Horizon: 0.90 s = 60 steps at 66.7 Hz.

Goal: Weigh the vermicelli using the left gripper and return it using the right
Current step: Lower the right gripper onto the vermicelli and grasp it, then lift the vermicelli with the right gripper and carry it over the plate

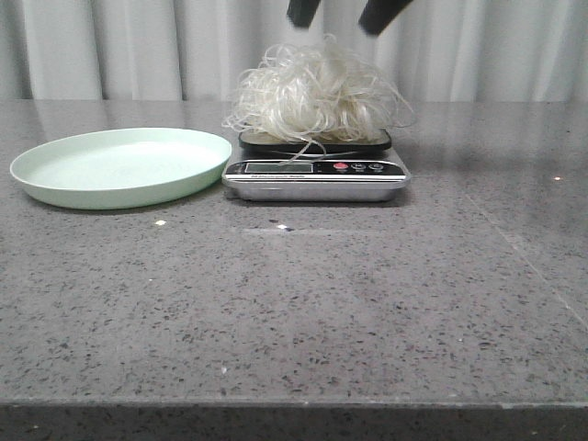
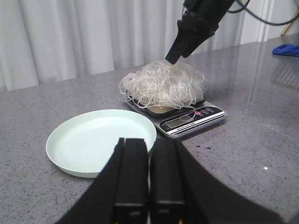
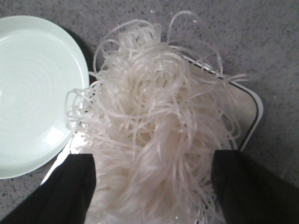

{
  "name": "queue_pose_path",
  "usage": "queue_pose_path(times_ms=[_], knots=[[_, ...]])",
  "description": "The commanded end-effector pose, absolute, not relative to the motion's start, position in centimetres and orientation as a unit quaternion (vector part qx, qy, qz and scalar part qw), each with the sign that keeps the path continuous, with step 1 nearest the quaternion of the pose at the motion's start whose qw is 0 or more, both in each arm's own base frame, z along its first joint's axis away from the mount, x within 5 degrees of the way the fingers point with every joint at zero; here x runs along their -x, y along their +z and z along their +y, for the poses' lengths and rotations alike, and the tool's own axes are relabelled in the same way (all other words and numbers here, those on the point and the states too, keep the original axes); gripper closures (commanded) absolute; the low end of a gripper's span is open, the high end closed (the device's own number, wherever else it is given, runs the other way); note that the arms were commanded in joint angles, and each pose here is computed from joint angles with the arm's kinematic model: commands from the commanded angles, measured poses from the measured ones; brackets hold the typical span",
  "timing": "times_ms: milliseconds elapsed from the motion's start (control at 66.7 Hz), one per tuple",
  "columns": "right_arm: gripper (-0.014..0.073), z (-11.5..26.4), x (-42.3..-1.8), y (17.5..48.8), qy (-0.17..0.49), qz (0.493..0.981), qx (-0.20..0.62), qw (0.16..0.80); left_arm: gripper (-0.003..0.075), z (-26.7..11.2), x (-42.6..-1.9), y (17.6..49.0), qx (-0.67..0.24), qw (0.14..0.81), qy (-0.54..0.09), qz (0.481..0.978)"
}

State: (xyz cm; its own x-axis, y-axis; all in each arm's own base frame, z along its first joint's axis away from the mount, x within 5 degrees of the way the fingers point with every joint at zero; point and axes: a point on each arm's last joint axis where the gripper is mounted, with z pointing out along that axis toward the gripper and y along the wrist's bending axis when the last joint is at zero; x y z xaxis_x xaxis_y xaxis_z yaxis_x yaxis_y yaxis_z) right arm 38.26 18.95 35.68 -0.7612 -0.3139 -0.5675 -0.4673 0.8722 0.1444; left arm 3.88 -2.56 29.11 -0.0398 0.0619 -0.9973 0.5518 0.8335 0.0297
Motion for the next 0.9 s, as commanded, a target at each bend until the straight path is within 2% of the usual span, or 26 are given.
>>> queue_pose_path(times_ms=[0,75,105,165,180,240,255,270,345,540,675,795,885], knots=[[-0.0012,19.2,-38.5,37.3,0.147,0.922,0.212,0.288,0.0594,-2.6,-3.8,30.6,-0.207,0.689,-0.199,0.666],[0.0017,19.4,-39.0,36.1,0.144,0.928,0.213,0.268,0.0594,-2.6,-3.8,30.6,-0.208,0.687,-0.198,0.667],[0.0056,19.4,-39.1,35.7,0.142,0.931,0.214,0.261,0.0594,-2.6,-3.8,30.6,-0.208,0.687,-0.198,0.667],[0.0169,19.5,-39.3,35.3,0.141,0.932,0.214,0.256,0.0594,-2.6,-3.8,30.6,-0.208,0.687,-0.198,0.667],[0.0238,19.5,-39.4,35.3,0.141,0.932,0.214,0.255,0.0594,-2.6,-3.8,30.6,-0.208,0.687,-0.198,0.667],[0.0381,19.6,-39.4,35.2,0.142,0.932,0.214,0.257,0.0594,-2.6,-3.8,30.6,-0.208,0.687,-0.198,0.667],[0.0464,19.6,-39.4,35.4,0.145,0.931,0.213,0.260,0.0594,-2.6,-3.8,30.6,-0.208,0.687,-0.198,0.667],[0.0480,19.6,-39.4,35.4,0.145,0.930,0.213,0.260,0.0594,-2.6,-3.8,30.6,-0.208,0.687,-0.198,0.667],[0.0429,19.6,-39.2,36.4,0.153,0.925,0.213,0.275,0.0594,-2.6,-3.8,30.6,-0.208,0.687,-0.198,0.667],[0.0431,19.3,-38.0,41.1,0.176,0.899,0.214,0.340,0.0594,-2.6,-3.8,30.6,-0.208,0.687,-0.198,0.667],[0.0431,20.4,-36.1,45.1,0.223,0.861,0.226,0.398,0.0594,-2.6,-3.8,30.6,-0.208,0.687,-0.198,0.667],[0.0431,22.4,-35.0,46.1,0.257,0.840,0.243,0.411,0.0594,-2.6,-3.8,30.6,-0.208,0.687,-0.198,0.667],[0.0431,24.8,-34.7,45.3,0.270,0.833,0.259,0.408,0.0594,-2.6,-3.8,30.6,-0.208,0.687,-0.198,0.667]])
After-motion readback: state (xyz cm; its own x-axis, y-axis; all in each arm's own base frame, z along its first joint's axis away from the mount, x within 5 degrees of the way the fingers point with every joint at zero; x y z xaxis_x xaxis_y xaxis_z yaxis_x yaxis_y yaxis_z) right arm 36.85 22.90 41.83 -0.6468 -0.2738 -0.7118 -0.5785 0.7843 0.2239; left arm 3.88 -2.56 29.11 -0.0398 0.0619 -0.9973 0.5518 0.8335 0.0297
